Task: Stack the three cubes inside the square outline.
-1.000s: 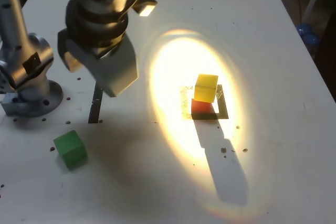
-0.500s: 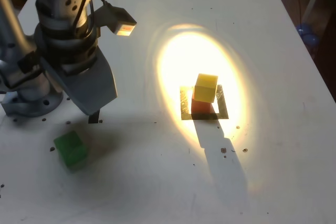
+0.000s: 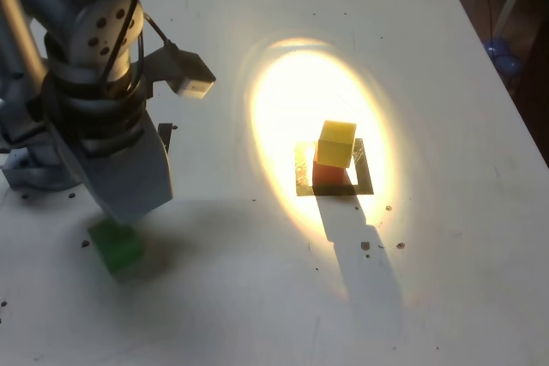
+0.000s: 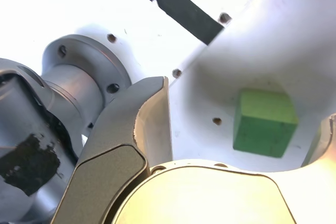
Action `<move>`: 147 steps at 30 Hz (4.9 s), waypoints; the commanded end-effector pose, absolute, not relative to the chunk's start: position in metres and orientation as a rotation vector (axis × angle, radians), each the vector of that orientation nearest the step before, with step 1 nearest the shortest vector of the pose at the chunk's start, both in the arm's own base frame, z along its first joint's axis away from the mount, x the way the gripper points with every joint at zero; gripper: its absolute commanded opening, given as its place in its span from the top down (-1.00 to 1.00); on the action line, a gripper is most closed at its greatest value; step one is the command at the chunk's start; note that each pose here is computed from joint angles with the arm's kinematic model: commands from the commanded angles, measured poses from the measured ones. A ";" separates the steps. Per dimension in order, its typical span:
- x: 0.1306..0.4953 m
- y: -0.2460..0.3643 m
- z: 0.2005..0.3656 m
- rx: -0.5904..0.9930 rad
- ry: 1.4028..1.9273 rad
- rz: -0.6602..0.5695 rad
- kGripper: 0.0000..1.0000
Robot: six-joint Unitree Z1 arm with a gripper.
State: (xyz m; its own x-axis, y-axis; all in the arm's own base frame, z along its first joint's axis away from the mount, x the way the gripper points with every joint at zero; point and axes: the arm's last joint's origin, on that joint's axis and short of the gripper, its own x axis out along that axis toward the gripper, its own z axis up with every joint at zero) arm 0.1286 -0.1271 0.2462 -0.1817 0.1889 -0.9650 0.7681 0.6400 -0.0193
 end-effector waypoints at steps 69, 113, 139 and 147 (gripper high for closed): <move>0.202 -0.169 0.305 0.707 1.639 -0.506 0.48; 0.374 -0.052 0.309 0.372 1.740 -0.281 0.10; 0.358 -0.048 0.323 0.401 1.726 -0.269 -0.99; 0.311 -0.039 0.343 0.393 1.730 -0.184 -0.99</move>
State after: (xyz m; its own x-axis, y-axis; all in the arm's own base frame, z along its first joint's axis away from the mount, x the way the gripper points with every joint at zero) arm 0.3222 -0.0418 0.3382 -0.1461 0.1490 -0.9780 0.3755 0.9230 0.0846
